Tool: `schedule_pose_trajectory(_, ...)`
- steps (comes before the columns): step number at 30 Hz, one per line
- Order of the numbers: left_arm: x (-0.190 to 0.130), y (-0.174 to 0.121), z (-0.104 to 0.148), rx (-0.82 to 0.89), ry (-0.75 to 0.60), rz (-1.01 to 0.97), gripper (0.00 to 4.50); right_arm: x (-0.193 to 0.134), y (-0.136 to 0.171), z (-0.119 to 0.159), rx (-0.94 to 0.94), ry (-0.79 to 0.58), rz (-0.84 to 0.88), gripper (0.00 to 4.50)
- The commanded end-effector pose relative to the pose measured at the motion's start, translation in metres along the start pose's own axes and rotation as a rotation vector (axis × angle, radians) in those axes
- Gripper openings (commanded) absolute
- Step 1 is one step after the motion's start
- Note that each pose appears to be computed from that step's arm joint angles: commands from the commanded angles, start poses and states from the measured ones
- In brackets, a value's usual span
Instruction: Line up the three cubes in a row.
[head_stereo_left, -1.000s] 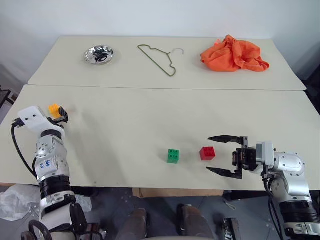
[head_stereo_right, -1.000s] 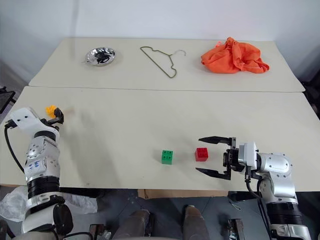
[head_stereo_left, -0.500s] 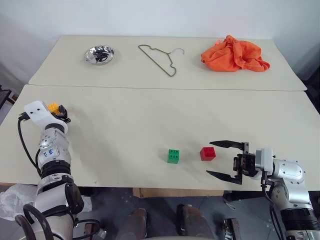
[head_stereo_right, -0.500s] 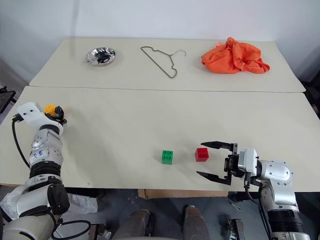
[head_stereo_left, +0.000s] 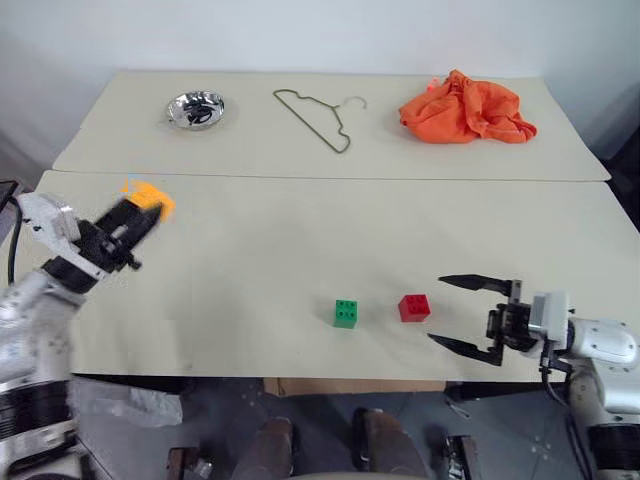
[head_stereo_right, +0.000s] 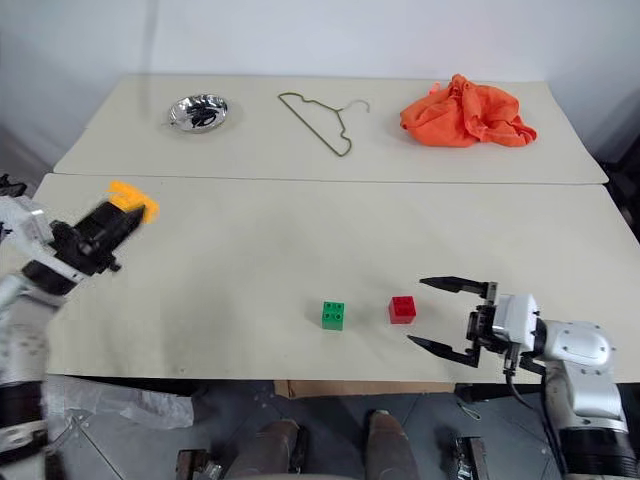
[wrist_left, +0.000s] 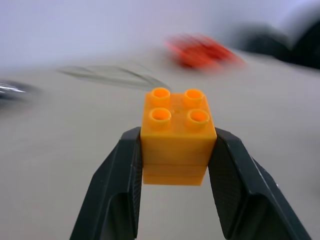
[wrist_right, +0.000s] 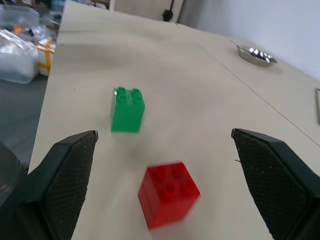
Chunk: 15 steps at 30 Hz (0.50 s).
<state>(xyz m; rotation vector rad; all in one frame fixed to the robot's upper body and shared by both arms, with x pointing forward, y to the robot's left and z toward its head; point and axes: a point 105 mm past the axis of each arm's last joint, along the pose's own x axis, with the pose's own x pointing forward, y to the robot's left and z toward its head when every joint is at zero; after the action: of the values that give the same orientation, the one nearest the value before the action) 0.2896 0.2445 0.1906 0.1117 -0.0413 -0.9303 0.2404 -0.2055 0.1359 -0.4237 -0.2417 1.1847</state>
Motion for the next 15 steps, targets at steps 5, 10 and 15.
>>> schedule_pose_trajectory(5, 0.053, -0.055, -0.032, 0.093, 0.113, -0.561, 1.49, -0.01, 0.002, 0.002, -0.01, 0.025, -0.019, 4.5)
schedule_pose_trajectory(10, 0.071, -0.058, -0.058, 0.157, 0.148, -0.726, 1.49, -0.019, 0.006, 0.007, -0.011, 0.049, -0.045, 4.5)
schedule_pose_trajectory(15, 0.075, -0.062, -0.07, 0.186, 0.191, -0.805, 1.49, -0.023, 0.01, 0.01, -0.006, 0.067, -0.072, 4.5)
